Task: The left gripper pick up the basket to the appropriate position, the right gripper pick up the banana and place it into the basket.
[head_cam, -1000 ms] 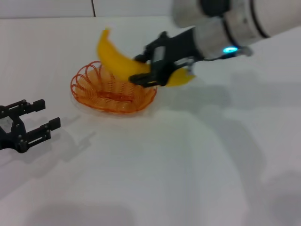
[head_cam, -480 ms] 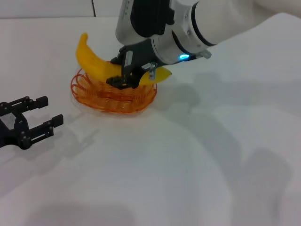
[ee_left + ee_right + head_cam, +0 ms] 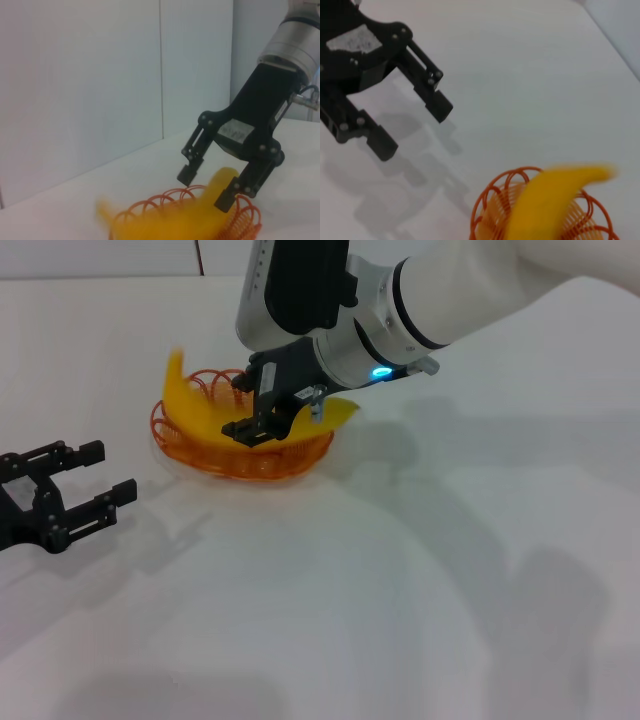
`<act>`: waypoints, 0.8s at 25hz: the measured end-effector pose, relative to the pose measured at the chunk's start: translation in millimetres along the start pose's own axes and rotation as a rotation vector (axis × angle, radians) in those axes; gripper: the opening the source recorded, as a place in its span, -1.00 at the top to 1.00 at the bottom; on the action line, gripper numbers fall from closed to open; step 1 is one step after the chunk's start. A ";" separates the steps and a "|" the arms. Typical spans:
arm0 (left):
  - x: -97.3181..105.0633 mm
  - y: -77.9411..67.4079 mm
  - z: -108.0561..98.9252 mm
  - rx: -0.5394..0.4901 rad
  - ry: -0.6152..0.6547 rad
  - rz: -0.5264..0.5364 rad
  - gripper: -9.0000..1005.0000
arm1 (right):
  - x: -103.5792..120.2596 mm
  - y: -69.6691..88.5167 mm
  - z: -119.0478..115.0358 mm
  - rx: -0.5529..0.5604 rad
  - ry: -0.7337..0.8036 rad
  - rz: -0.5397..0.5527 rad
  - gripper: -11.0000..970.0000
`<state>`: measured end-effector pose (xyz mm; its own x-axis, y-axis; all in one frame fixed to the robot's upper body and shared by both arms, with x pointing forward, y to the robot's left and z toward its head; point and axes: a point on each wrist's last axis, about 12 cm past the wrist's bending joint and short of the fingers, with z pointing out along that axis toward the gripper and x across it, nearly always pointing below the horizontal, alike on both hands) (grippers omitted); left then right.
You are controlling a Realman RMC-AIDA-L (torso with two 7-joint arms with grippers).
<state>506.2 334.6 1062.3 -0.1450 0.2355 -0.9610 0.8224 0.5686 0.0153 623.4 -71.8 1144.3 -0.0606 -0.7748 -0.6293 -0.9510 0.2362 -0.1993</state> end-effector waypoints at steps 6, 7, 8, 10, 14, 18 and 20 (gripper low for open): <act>3.3 -2.0 -3.3 -0.006 0.005 -0.009 -0.27 | -3.1 5.8 -9.8 -0.044 -0.029 -0.001 -0.29; 4.0 -2.4 -4.1 -0.008 0.006 -0.011 -0.27 | -2.1 7.0 -14.6 -0.060 -0.037 -0.001 -0.38; 4.3 -2.5 -4.5 -0.009 0.006 -0.012 -0.27 | -0.2 7.0 -21.7 -0.072 -0.054 0.000 -0.48; 4.8 -2.8 -5.0 -0.010 0.006 -0.013 -0.27 | 8.0 3.5 -39.0 -0.079 -0.103 0.013 -0.57; 5.2 -3.0 -5.5 -0.011 0.007 -0.014 -0.27 | 35.0 -6.2 -69.6 -0.073 -0.220 0.064 -0.75; 5.2 -3.0 -6.1 -0.015 0.004 -0.016 -0.27 | 69.4 -14.4 -87.1 -0.045 -0.270 0.129 -0.83; 5.1 -2.8 -6.1 -0.016 0.002 -0.016 -0.27 | 86.8 -15.0 -88.7 -0.041 -0.291 0.167 -0.83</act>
<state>499.8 339.0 1059.1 -0.1591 0.2278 -0.9606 0.8110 0.5850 0.0043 605.5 -194.6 1159.3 -0.1327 -0.5263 -0.8399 -0.9471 0.3172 -0.0491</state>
